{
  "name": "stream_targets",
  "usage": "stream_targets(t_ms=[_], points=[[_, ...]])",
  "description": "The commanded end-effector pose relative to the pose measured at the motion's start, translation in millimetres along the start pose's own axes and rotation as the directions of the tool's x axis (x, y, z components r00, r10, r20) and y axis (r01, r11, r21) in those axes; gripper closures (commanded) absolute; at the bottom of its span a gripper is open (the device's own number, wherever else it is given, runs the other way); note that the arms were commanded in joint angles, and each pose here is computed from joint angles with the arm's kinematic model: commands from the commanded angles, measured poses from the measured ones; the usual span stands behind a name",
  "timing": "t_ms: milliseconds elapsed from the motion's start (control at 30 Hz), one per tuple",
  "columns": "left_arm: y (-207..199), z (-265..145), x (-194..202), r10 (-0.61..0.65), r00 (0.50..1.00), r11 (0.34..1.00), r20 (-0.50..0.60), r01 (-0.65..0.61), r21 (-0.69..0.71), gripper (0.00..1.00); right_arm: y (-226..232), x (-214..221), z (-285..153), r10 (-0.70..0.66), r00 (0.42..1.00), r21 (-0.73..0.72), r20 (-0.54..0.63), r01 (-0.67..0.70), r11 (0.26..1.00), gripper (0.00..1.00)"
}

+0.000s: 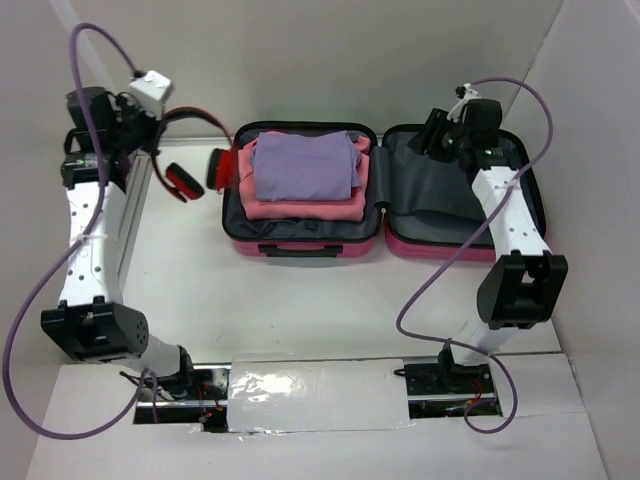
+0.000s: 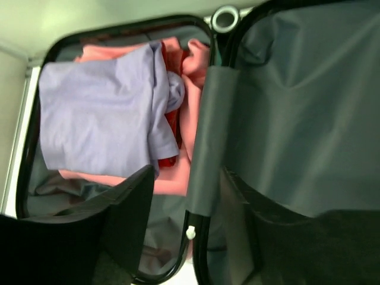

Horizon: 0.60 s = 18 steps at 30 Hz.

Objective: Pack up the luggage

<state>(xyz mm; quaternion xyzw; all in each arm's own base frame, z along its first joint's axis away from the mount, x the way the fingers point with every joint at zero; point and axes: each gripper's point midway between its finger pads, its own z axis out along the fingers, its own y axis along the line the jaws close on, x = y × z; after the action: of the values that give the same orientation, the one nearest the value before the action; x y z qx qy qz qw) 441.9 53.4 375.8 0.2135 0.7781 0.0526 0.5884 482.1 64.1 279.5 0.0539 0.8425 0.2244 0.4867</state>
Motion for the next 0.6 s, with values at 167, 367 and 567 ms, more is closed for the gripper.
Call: stream_targets(t_ms=[167,367,567], points=[[-114.7,42.9,-80.3,0.010,0.975,0.997,0.224,-0.027,0.076,1.00,13.4,-33.1,-46.3,-0.037,0.988,0.035,0.151,0.032,0.999,0.21],[-174.3,79.2,-90.8,0.056,0.954,0.987,0.293,-0.096,0.126,1.00,1.9,-14.2,-59.4,-0.025,0.992,0.100,0.120,0.013,0.995,0.00],[-215.4,123.9,-58.5,0.075,0.971,0.975,0.225,-0.118,0.186,1.00,-17.5,4.2,-76.1,-0.016,0.990,0.200,0.140,-0.013,0.980,0.00]])
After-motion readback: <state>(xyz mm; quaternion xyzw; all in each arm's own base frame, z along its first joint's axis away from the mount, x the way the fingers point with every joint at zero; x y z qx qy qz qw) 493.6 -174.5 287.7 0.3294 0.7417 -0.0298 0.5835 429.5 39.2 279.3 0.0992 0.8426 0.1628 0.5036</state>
